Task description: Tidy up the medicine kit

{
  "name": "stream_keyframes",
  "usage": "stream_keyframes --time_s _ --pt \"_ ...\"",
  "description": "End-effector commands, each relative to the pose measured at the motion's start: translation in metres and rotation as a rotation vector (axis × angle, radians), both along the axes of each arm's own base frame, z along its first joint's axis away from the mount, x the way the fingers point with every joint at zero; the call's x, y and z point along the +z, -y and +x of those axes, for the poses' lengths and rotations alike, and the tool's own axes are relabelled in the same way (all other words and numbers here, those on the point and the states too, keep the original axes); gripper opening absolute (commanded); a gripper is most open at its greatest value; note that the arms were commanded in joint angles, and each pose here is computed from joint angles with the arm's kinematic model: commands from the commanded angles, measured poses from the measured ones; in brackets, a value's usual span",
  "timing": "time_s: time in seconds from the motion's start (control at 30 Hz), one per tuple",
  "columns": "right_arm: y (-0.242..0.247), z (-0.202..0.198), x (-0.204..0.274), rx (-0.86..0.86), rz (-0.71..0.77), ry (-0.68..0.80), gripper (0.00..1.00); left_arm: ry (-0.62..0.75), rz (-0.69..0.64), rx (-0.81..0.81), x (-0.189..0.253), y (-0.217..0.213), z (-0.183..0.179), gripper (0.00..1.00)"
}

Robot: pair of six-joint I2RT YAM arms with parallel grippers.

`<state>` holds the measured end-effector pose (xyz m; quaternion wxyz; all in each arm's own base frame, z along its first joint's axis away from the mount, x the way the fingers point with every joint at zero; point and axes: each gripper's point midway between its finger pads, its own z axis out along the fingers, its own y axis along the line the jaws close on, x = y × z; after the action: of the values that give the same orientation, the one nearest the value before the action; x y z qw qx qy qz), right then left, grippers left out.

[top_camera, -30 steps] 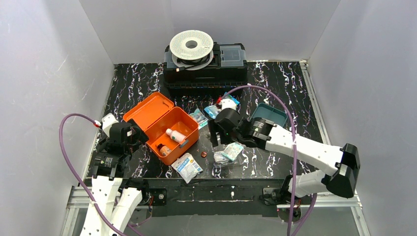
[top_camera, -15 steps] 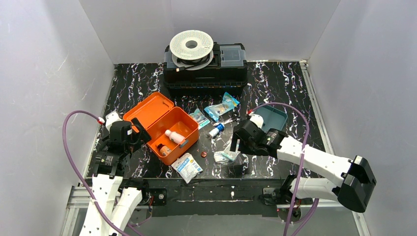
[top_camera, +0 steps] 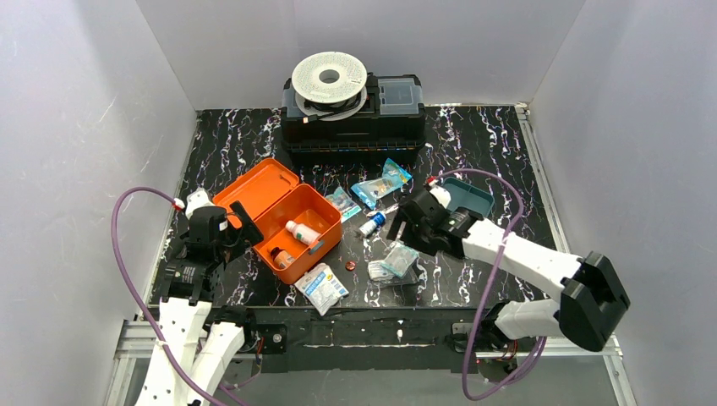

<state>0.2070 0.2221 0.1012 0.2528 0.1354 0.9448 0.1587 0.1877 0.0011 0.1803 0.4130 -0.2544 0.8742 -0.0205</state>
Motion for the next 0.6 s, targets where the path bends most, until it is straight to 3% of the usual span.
stream_keyframes --time_s 0.0,0.57 --pt "-0.037 0.029 0.024 -0.062 0.127 0.026 0.85 -0.014 0.002 -0.024 -0.004 0.002 0.002 0.98" --pt "-0.079 0.075 -0.010 -0.240 0.178 -0.086 0.74 -0.015 -0.011 -0.058 -0.006 0.008 0.004 0.98"
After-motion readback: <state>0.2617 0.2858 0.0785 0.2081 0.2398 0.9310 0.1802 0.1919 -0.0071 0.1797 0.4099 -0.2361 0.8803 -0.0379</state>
